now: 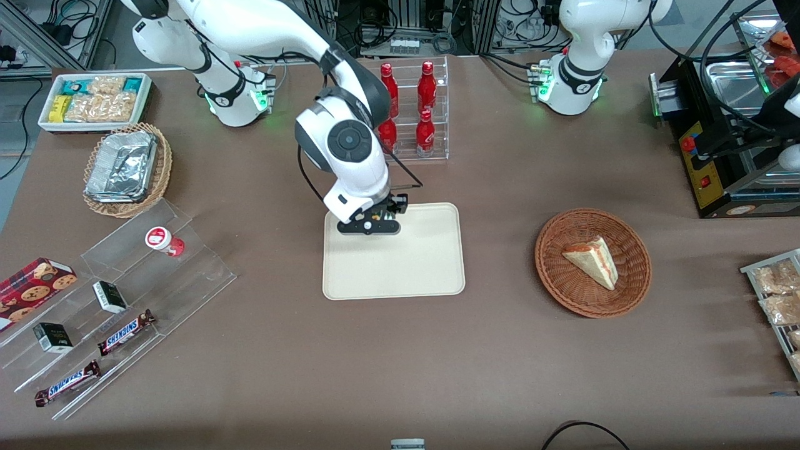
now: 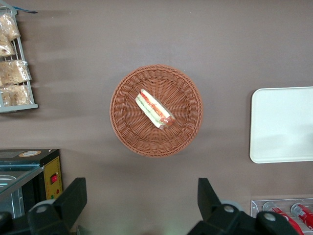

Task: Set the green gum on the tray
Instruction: 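Lower the gum tub onto the tray and open the right gripper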

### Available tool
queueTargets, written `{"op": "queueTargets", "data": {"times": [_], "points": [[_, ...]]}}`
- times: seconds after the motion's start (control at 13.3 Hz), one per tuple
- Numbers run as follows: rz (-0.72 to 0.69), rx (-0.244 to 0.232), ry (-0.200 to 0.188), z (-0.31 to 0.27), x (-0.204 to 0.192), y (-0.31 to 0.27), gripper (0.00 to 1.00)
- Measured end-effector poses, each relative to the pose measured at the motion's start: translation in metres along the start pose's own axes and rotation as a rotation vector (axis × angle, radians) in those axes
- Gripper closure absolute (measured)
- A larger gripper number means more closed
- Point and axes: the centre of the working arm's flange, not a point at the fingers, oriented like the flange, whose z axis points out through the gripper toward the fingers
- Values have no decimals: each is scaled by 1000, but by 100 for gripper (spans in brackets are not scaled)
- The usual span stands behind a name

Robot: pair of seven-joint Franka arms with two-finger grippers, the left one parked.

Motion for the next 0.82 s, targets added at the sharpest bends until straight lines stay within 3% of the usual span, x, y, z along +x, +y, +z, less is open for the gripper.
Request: {"op": "queueTargets", "data": {"times": [0.3, 0.45, 0.82], "points": [[17, 6, 31, 35, -13, -15, 41], [-3, -26, 66, 47, -24, -21, 41], [15, -24, 81, 72, -35, -20, 41]]}}
